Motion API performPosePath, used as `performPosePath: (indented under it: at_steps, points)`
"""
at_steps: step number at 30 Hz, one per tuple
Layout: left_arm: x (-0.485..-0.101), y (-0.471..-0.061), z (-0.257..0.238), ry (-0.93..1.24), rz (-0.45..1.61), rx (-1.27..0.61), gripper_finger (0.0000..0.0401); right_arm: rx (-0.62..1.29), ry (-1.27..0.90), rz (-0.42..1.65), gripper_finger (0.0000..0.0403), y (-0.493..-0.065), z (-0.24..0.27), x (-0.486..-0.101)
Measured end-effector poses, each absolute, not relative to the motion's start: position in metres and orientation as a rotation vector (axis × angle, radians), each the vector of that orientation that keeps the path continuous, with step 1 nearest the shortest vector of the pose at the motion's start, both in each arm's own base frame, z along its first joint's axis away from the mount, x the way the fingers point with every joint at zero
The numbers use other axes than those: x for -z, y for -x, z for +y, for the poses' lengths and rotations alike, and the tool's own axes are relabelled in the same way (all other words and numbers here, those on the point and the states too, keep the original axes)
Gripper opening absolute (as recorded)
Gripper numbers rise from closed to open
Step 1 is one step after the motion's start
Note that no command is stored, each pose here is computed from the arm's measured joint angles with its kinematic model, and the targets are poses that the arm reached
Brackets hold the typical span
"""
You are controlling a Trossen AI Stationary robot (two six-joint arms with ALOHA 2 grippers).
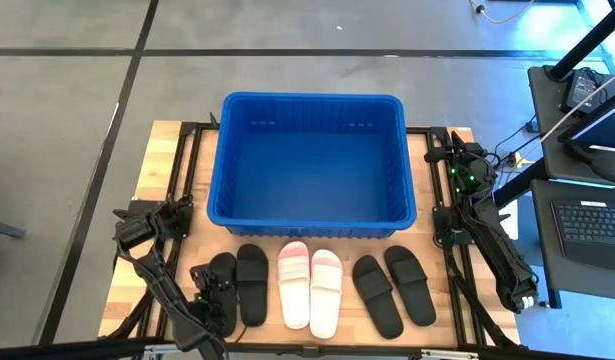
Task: Pick and place slides into bin
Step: Put the black slide into the blue bin
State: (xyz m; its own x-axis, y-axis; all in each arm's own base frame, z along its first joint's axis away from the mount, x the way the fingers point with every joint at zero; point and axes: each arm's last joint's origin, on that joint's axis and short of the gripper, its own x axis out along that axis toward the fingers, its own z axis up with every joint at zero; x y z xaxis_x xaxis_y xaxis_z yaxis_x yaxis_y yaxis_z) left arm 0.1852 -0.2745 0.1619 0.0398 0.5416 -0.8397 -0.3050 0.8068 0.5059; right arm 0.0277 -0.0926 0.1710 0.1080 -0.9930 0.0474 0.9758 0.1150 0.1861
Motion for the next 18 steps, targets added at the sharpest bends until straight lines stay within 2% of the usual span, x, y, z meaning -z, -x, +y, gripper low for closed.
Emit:
performPosePath:
  at_steps: [5,9,13,18]
  points:
    - [-0.1568,-0.1845,-0.2703,-0.220,1.393,-0.670,0.0207,1.453,-0.118,-0.175,0.0113,-0.0277,-0.0926,-0.1710]
    - [-0.1563,-0.1867,-0.2680,-0.217,1.398,-0.680,0.0181,1.453,-0.118,-0.175,0.0113,-0.0277,-0.0926,-0.1709]
    - [-0.1564,-0.1888,-0.2662,-0.213,1.402,-0.689,0.0128,1.453,-0.118,-0.175,0.0113,-0.0277,-0.0926,-0.1710]
    - [-0.1576,-0.1901,-0.2666,-0.207,1.400,-0.688,0.0035,1.453,-0.118,-0.175,0.0113,-0.0277,-0.0926,-0.1709]
